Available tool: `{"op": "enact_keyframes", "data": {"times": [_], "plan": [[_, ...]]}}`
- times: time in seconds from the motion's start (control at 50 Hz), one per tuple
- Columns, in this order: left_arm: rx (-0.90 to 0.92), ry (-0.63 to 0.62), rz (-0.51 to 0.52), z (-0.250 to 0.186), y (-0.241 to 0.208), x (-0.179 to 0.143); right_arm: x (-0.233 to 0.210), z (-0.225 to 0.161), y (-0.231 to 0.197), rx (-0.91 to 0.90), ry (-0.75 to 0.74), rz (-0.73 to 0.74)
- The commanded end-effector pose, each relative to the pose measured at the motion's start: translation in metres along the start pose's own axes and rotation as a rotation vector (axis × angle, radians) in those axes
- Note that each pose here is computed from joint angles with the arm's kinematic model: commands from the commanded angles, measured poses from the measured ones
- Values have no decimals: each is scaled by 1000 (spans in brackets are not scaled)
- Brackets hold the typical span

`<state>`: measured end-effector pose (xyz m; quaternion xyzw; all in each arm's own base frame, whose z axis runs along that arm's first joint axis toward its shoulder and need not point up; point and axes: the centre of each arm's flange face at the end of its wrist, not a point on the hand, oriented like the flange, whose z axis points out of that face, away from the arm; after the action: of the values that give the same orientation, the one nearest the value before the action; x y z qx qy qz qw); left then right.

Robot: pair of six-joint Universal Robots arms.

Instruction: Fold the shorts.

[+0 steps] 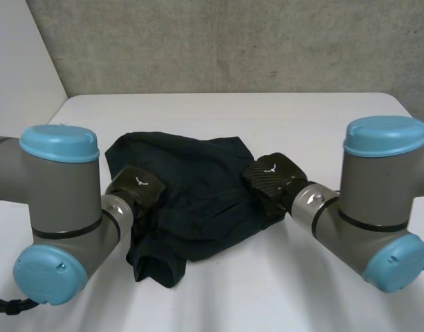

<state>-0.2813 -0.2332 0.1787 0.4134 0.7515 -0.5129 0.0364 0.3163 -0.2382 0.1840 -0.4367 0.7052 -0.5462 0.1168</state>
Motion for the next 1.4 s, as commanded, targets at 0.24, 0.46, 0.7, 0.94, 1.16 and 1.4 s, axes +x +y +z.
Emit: {"op": "enact_keyframes", "data": {"times": [0.24, 0.46, 0.7, 0.94, 1.16, 1.4], "plan": [[-4, -48, -731, -49, -20, 2, -5, -2, -4, -21, 80, -74], [-60, -53, -725, -40, -9, 9, -4, -3, 7, -50, 82, -66], [2, -106, -734, -61, -25, 0, -6, -1, 11, -45, 84, -66], [-3, 14, -661, -98, -22, 43, -7, -1, 11, -44, 82, -67], [-137, -205, -609, -62, 19, 65, -9, -4, 15, -56, 76, -65], [-142, -434, -623, -48, 34, 34, -11, -4, 17, -62, 70, -66]]}}
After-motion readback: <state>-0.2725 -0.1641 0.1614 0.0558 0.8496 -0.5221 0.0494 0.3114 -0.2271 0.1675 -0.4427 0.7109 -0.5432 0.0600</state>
